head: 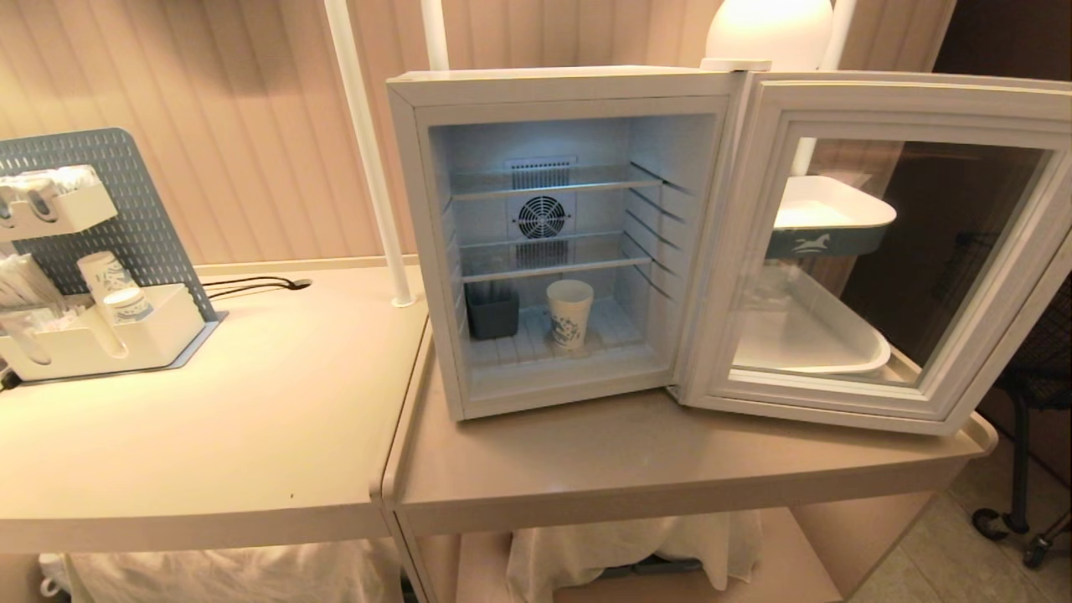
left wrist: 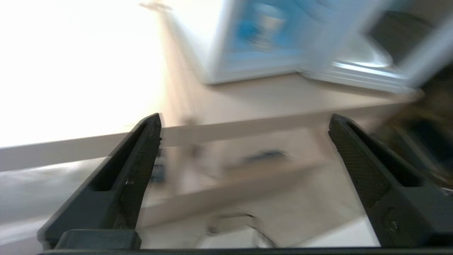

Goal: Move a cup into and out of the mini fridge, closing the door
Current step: Put the yoghurt in the freezer

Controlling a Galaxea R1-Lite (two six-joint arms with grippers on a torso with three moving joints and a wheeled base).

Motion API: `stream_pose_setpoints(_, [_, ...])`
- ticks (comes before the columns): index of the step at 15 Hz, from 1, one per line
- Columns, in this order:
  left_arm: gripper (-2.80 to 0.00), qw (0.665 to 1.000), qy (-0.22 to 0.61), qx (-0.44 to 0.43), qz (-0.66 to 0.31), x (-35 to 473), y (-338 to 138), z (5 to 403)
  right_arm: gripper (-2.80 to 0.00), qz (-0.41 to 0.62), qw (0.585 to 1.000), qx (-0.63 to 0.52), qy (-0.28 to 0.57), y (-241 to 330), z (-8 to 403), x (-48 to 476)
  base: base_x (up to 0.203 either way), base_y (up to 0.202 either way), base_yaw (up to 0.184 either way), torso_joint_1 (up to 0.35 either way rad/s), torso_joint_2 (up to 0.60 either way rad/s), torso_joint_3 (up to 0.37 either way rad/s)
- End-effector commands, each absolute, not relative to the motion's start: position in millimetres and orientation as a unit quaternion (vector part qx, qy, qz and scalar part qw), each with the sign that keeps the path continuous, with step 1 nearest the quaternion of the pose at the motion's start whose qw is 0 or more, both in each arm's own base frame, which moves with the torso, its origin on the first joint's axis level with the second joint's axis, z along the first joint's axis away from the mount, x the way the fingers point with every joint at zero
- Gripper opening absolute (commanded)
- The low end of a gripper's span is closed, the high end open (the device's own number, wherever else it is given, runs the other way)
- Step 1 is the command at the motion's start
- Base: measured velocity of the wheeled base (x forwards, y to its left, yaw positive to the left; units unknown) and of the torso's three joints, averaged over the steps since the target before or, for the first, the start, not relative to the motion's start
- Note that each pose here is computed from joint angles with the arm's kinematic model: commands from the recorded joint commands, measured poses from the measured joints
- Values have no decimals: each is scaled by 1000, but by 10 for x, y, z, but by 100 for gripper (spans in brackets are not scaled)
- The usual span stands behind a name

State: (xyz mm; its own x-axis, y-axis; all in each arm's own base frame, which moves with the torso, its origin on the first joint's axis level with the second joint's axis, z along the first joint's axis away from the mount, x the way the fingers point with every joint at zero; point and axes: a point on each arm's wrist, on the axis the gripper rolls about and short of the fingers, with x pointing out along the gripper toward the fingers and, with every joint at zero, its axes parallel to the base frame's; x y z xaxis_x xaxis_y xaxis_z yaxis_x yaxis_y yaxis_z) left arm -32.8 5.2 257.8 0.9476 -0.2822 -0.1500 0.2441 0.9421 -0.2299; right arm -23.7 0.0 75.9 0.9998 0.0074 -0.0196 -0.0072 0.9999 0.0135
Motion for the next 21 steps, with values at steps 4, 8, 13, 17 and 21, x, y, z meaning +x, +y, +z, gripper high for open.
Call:
stream_pose_setpoints(4, [-280, 995, 32, -76, 52, -736, -76, 2514, -280, 5, 1000, 7, 11, 0, 758, -235, 0, 0, 0, 0, 0, 0])
stream_pose_setpoints(8, [-280, 996, 67, -57, 21, -845, -137, 2291, -280, 5, 1000, 6, 11, 0, 758, -235, 0, 0, 0, 0, 0, 0])
stream_pose_setpoints(13, [-280, 995, 33, -6, -94, -1104, -4, 2145, -280, 5, 1000, 7, 10, 0, 760, -235, 0, 0, 0, 0, 0, 0])
stream_pose_setpoints(17, [-280, 997, 46, 9, -66, -1005, -22, 1519, -280, 5, 1000, 7, 10, 0, 760, -235, 0, 0, 0, 0, 0, 0])
stream_pose_setpoints(21, [-280, 998, 50, 18, -26, -302, -10, 789, -280, 5, 1000, 7, 10, 0, 760, -235, 0, 0, 0, 0, 0, 0])
